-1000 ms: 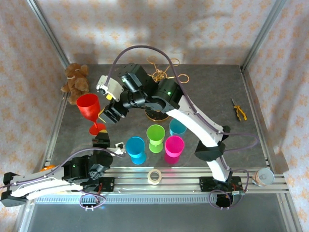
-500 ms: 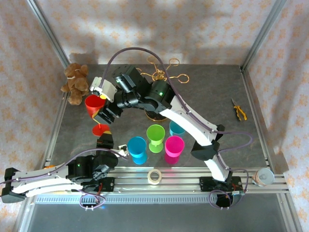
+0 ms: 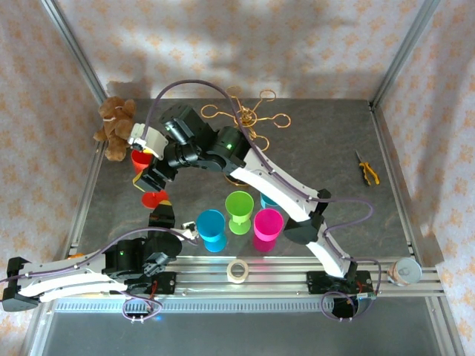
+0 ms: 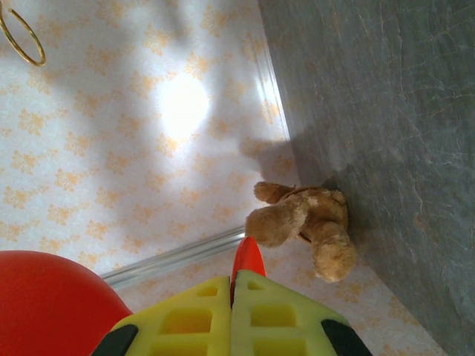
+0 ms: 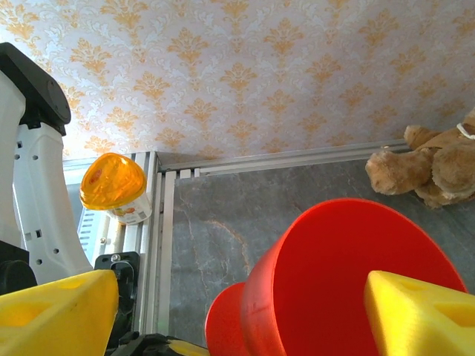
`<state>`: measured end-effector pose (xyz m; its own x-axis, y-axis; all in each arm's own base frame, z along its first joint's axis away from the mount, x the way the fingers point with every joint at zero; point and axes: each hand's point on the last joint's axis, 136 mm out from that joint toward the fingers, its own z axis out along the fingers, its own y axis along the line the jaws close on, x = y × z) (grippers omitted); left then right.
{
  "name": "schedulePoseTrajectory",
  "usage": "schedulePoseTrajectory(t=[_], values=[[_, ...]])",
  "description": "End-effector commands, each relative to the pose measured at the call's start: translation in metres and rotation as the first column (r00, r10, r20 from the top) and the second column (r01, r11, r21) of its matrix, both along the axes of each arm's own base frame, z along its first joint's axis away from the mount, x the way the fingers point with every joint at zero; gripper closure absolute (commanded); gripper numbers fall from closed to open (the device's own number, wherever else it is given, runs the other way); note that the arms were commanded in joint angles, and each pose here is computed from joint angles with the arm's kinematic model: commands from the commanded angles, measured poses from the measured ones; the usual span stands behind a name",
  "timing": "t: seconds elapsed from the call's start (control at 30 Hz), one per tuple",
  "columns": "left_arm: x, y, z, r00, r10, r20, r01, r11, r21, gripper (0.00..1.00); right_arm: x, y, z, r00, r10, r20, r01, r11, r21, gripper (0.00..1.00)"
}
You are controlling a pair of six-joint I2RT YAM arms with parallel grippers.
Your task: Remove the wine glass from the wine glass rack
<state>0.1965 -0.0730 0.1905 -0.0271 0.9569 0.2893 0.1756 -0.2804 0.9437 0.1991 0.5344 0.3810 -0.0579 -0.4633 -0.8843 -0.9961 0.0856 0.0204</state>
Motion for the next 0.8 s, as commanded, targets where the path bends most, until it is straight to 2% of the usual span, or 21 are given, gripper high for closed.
schedulePoseTrajectory(t=[0.0, 0.53, 0.63, 0.77], values=[[0.000, 0.002, 0.015, 0.999, 0.025, 0.036, -0.024, 0.999, -0.025, 1.00, -0.005, 0.003, 0.024, 0.999, 0.031, 0.042, -0.034, 0.997, 0.074, 0.16], [0.000, 0.004, 0.016, 0.999, 0.031, 0.042, -0.030, 0.999, -0.039, 1.00, 0.000, 0.012, -0.003, 0.998, 0.041, 0.040, -0.042, 0.999, 0.020, 0.18], [0.000, 0.004, 0.017, 0.999, 0.033, 0.044, -0.031, 0.999, -0.038, 1.00, 0.000, 0.009, -0.006, 0.998, 0.042, 0.042, -0.042, 0.999, -0.001, 0.24], [0.000, 0.004, 0.017, 0.998, 0.034, 0.045, -0.032, 0.999, -0.040, 1.00, -0.004, 0.003, -0.004, 0.997, 0.055, 0.046, -0.054, 0.998, -0.011, 0.38]])
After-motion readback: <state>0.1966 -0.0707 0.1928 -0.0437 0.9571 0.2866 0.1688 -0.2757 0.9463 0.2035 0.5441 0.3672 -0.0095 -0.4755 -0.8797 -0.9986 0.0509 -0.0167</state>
